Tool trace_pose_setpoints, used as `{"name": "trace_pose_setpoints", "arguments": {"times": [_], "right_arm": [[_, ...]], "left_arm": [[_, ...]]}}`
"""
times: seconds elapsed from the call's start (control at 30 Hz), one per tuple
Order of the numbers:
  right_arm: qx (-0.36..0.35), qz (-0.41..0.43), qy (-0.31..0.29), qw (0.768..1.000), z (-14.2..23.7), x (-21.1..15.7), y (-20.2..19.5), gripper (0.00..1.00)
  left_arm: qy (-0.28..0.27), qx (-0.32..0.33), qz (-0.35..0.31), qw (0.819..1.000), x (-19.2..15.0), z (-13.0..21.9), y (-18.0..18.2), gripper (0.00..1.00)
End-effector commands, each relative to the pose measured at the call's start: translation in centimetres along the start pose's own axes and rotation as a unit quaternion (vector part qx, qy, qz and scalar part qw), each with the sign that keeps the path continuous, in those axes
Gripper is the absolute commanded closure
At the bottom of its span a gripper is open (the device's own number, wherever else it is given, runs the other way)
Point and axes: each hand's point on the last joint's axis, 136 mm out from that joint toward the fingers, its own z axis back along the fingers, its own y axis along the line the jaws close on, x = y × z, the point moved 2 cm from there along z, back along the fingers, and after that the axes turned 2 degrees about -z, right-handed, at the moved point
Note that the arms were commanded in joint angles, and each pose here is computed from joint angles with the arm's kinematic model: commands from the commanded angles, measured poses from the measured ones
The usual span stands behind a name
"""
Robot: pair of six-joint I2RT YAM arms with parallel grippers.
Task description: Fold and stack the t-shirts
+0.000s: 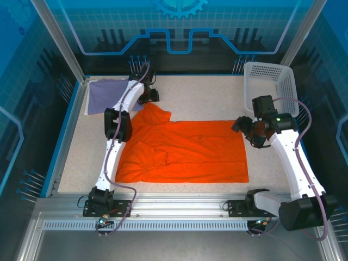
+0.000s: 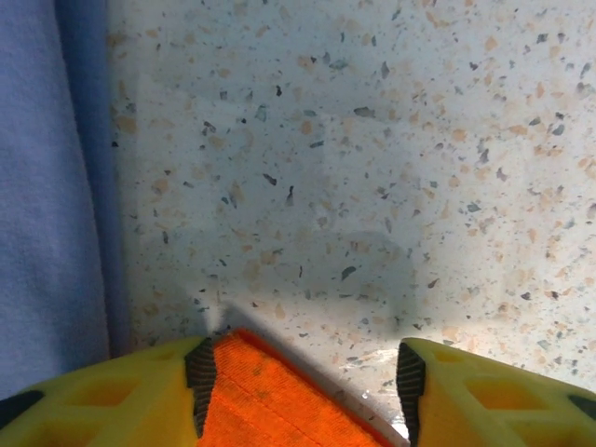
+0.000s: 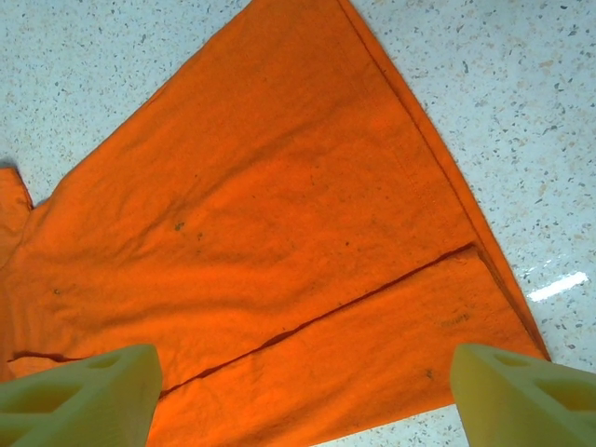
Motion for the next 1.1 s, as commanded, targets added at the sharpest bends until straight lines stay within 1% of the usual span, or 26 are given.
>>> {"name": "trace_pose_setpoints", "arguments": {"times": [0.0,0.1,0.2,0.3,0.37,0.43,0.5,0.53,0.6,0.7,0.77,0.93,1.03,1.07], "right_arm": [[0.001,-0.005,0.014,1.000,-0.1,-0.6,0.1,0.18],[0.000,-0.009,0.012,1.000,-0.1,-0.7,-0.1,0.18],[0.000,-0.014,0.011,1.000,-0.2,-0.8,-0.3,0.18],[0.001,-0.019,0.014,1.000,-0.5,-0.9,-0.5,0.18],[0.004,-0.020,0.014,1.000,-0.4,-0.9,-0.6,0.18],[0.005,-0.019,0.012,1.000,-0.4,-0.8,-0.6,0.18],[0.007,-0.015,0.010,1.000,-0.3,-0.9,-0.7,0.18],[0.009,-0.013,0.009,1.000,-0.4,-0.8,-0.7,0.18],[0.018,0.001,0.006,1.000,-0.8,-0.4,-0.2,0.17],[0.021,0.020,0.000,1.000,-2.0,1.1,1.1,0.18],[0.007,0.023,-0.003,1.000,-3.3,2.6,2.1,0.20],[-0.071,0.008,-0.020,0.997,-7.6,6.4,4.8,0.24],[-0.106,0.008,-0.036,0.994,-11.0,8.2,6.9,0.24],[-0.113,0.001,-0.036,0.993,-12.4,8.6,7.5,0.27]], "left_arm": [[0.031,0.051,-0.012,0.998,-1.8,-1.8,1.3,0.49],[0.082,0.088,-0.001,0.993,-4.6,-2.9,2.4,0.53],[0.119,0.095,-0.007,0.988,-7.0,-3.8,1.6,0.56],[0.113,0.091,-0.015,0.989,-7.3,-3.9,0.2,0.68],[0.116,0.083,-0.008,0.990,-7.5,-4.1,-0.3,0.77],[0.116,0.077,-0.004,0.990,-7.6,-4.3,-0.5,0.82],[0.113,0.068,-0.009,0.991,-7.4,-4.4,-0.9,0.84],[0.108,0.065,-0.012,0.992,-7.1,-4.3,-1.0,0.86],[0.097,0.058,-0.017,0.993,-6.4,-3.8,-1.3,1.00],[0.066,0.050,-0.014,0.996,-4.8,-1.6,-1.9,1.00],[0.040,0.042,-0.004,0.998,-3.6,0.7,-2.3,1.00],[-0.002,0.019,0.012,1.000,-2.0,6.2,-3.0,1.00],[-0.009,0.002,0.014,1.000,-2.0,8.6,-3.4,1.00],[-0.010,-0.001,0.014,1.000,-2.1,9.3,-3.5,1.00]]}}
